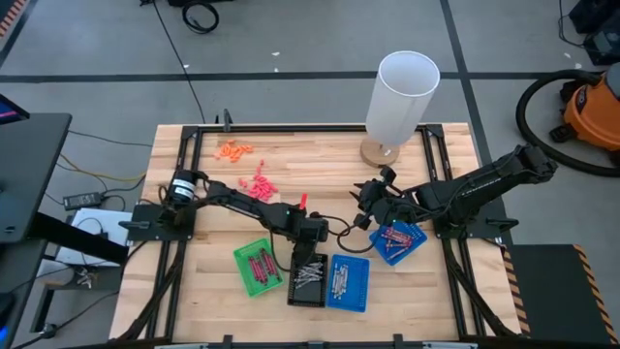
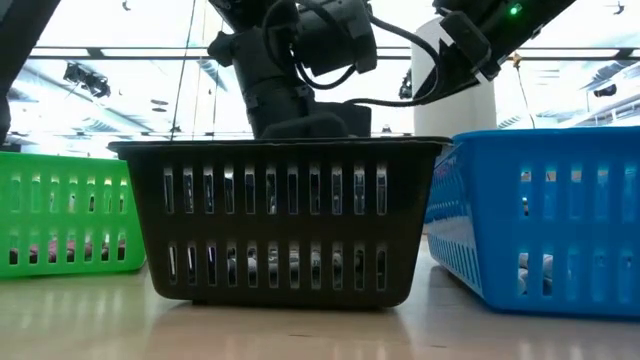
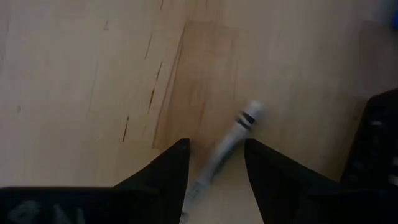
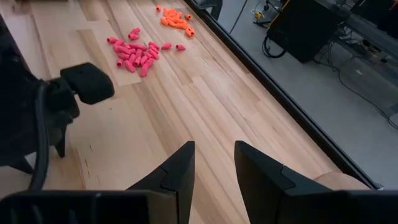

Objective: Sort crayons
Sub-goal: Put the white crayon into the left blue basket, then return to Home Position

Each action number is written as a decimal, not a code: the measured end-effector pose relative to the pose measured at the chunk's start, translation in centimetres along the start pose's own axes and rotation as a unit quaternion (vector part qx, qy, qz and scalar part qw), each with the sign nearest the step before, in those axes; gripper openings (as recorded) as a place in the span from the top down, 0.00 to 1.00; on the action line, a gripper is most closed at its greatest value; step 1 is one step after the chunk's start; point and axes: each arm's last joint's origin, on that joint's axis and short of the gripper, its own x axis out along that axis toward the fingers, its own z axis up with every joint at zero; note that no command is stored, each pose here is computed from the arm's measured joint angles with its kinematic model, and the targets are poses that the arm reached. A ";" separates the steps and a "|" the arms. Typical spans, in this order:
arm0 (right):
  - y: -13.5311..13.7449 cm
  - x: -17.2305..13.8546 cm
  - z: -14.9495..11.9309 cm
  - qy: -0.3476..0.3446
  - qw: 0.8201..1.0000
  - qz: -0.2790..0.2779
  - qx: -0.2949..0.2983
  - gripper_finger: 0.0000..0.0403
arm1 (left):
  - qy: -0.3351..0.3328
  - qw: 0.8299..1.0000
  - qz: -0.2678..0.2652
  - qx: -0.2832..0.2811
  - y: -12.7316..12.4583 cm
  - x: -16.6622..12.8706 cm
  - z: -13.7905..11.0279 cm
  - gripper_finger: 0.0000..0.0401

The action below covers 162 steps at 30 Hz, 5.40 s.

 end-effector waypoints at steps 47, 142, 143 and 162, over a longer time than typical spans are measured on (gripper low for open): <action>0.7 0.7 -0.2 0.002 1.000 0.002 -0.014 0.70 | -0.049 0.997 0.031 0.058 0.7 -3.3 0.8 0.96; 0.6 -0.6 -0.8 -0.014 0.997 -0.067 -0.026 0.70 | -0.359 0.506 0.051 0.783 -10.2 1.1 1.5 0.79; 0.6 -0.6 -0.8 -0.014 0.997 -0.067 -0.026 0.70 | -0.359 0.506 0.051 0.782 -10.2 1.1 1.5 0.77; 0.6 -0.6 -0.8 -0.014 0.997 -0.065 -0.025 0.70 | -0.358 0.542 0.078 0.756 -9.2 -5.8 2.4 0.72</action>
